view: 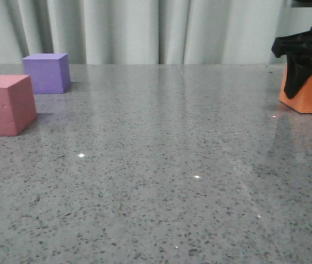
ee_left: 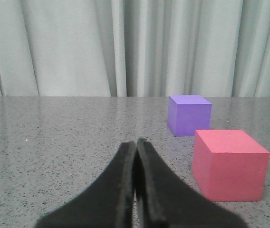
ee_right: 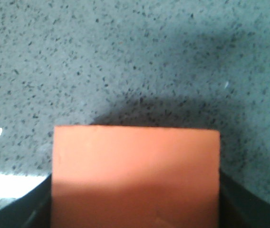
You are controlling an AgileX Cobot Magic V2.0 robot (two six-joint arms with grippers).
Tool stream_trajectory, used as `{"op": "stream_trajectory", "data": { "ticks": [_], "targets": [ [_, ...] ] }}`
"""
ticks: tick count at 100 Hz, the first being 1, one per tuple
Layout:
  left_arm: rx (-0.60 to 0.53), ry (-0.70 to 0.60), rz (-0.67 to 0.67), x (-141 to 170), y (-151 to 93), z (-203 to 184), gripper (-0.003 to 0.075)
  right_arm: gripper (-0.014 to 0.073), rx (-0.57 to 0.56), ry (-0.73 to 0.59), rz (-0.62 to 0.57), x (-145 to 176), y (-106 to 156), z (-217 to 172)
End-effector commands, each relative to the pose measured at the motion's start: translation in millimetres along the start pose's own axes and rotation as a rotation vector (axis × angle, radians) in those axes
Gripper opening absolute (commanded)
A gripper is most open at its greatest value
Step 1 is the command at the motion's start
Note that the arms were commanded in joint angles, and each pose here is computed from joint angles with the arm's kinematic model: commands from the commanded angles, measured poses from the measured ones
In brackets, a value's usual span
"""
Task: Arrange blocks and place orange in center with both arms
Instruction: 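Lift the orange cube and carry it toward the table center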
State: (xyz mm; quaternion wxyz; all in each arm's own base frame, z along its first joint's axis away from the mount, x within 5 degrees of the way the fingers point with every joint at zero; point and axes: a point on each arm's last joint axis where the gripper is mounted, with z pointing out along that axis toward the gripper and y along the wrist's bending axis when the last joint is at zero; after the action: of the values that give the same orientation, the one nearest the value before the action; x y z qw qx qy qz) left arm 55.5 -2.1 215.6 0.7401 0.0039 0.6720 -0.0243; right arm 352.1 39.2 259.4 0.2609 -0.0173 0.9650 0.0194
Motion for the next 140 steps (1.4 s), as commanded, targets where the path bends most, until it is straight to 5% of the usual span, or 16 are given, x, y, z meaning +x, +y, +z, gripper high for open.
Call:
{"op": "stream_trajectory", "data": {
  "ticks": [1,40,87,124,140],
  "targets": [
    [0.017,-0.057,-0.009,10.1,-1.1,-1.8,-0.0019,0.0232,-0.032,-0.121,0.002,-16.8,5.8,-38.1],
    [0.017,-0.057,-0.009,10.1,-1.1,-1.8,-0.0019,0.0232,-0.220,-0.219,0.029,-39.3,88.7,-85.3],
    [0.017,-0.057,-0.009,10.1,-1.1,-1.8,-0.0019,0.0232,-0.356,-0.161,0.023,-49.0,189.4,-52.6],
    [0.017,-0.057,-0.009,10.1,-1.1,-1.8,-0.0019,0.0235,-0.336,-0.073,0.033,-43.3,223.2,-19.4],
    [0.017,-0.057,-0.009,10.1,-1.1,-1.8,-0.0019,0.0327,-0.334,-0.063,0.024,-40.8,226.4,-16.3]
  ]
}}
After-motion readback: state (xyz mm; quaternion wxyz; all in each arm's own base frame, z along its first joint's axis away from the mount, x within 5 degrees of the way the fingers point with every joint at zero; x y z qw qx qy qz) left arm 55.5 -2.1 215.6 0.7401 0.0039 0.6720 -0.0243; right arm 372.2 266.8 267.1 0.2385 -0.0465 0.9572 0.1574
